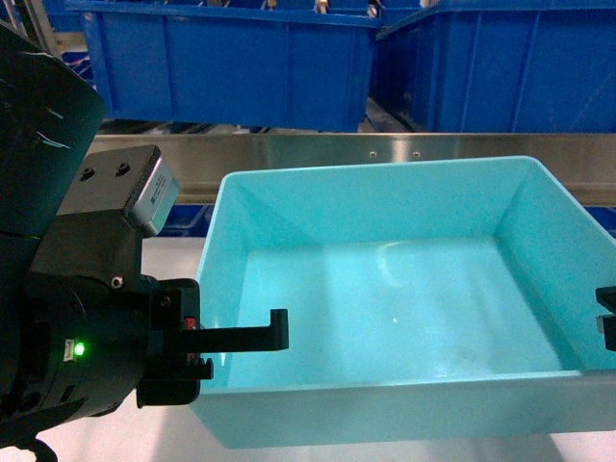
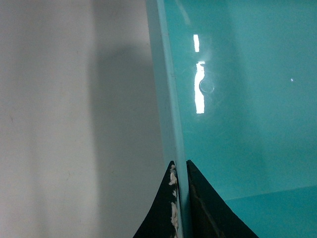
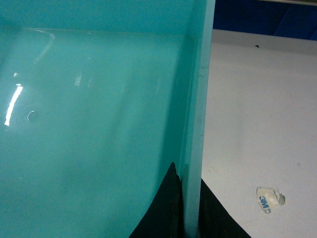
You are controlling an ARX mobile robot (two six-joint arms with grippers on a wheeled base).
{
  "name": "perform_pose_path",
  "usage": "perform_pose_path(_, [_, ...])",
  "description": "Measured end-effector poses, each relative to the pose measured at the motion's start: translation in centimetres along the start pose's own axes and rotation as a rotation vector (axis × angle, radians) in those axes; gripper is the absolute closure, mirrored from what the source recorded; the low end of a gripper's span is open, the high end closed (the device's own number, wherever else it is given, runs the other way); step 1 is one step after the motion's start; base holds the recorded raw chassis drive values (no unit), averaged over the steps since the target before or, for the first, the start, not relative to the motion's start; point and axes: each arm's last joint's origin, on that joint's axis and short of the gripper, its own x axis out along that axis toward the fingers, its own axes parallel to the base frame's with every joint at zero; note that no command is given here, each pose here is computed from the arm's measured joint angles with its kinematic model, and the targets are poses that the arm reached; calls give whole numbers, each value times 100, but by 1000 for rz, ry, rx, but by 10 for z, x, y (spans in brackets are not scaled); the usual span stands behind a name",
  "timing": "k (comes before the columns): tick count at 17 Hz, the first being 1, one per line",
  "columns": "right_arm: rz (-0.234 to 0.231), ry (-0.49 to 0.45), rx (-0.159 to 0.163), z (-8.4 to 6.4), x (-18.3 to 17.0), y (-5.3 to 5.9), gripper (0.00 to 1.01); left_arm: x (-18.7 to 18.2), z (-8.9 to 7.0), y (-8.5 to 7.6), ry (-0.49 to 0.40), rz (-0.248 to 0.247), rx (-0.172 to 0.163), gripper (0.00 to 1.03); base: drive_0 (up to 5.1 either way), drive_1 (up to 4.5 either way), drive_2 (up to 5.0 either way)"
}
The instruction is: Organize blue bins on left shelf correctly
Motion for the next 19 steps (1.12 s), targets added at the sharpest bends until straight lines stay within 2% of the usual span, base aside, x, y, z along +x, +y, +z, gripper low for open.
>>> perform_pose_path(19, [0,0,3,-1,-1,-1,99,0,0,0,0,-2,0,101,0,0,0])
